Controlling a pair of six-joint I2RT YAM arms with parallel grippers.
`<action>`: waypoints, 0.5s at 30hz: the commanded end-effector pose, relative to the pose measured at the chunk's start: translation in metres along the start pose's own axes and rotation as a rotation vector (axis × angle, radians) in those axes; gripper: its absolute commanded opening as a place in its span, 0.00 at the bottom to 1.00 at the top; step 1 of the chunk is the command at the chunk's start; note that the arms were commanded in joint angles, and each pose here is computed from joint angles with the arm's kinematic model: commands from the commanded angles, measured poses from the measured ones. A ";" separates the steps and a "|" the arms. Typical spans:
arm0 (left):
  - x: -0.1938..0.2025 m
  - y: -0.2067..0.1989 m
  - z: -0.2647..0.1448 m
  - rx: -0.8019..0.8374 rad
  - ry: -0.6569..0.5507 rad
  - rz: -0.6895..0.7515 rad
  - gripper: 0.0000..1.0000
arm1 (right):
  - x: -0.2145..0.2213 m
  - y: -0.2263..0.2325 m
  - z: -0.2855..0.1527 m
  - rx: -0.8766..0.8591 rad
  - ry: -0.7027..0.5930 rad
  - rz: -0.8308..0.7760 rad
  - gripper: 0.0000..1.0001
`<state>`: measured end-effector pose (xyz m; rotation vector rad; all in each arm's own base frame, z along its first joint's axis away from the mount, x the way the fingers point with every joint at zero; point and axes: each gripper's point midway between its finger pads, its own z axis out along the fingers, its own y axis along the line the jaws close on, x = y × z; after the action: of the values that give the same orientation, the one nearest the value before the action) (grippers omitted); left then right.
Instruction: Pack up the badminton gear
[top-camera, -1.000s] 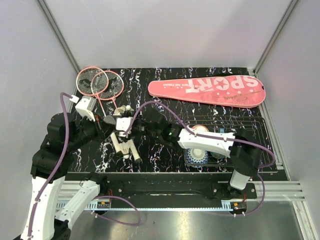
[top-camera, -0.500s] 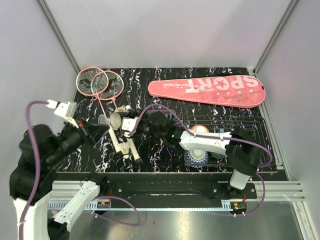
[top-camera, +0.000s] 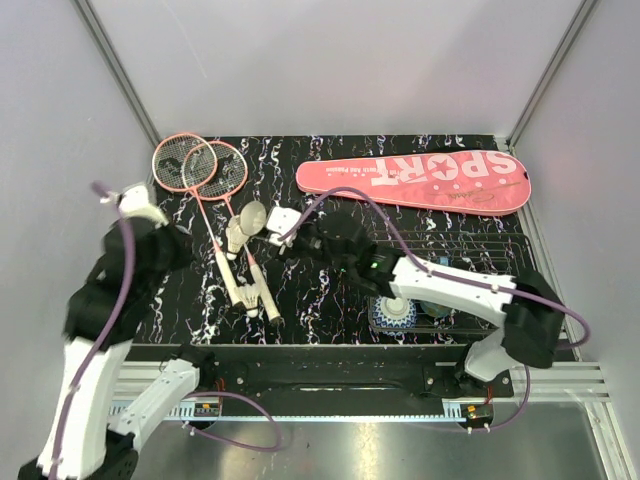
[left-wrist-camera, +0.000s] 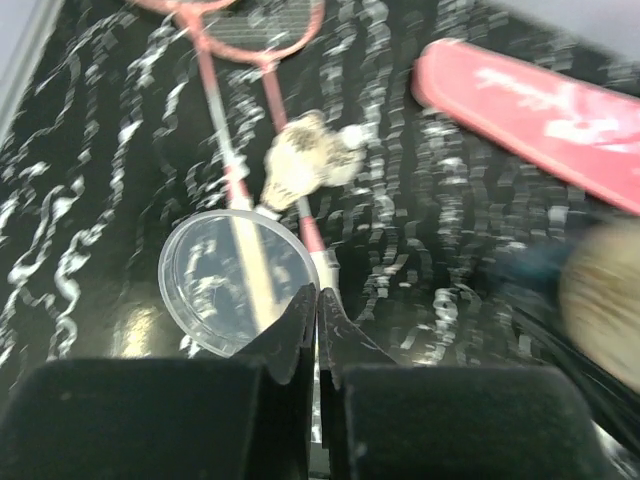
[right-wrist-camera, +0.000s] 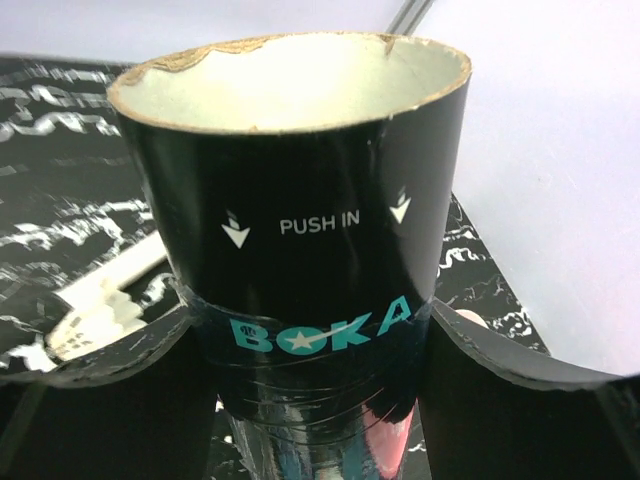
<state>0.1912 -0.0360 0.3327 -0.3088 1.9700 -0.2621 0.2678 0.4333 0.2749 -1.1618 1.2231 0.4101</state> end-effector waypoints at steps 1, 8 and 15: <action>0.002 0.042 0.071 -0.294 0.003 -0.060 0.00 | -0.050 -0.007 -0.031 -0.025 -0.127 0.131 0.33; 0.054 0.124 0.181 -0.482 0.242 -0.334 0.00 | -0.057 -0.015 -0.044 -0.007 -0.154 0.133 0.34; 0.087 0.189 0.251 -0.734 0.400 -0.294 0.00 | -0.064 -0.021 -0.053 -0.016 -0.195 0.159 0.34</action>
<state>0.3292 0.0800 0.1004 -1.0576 2.4350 0.1698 0.2389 0.4094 0.3062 -1.0926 1.2334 0.5881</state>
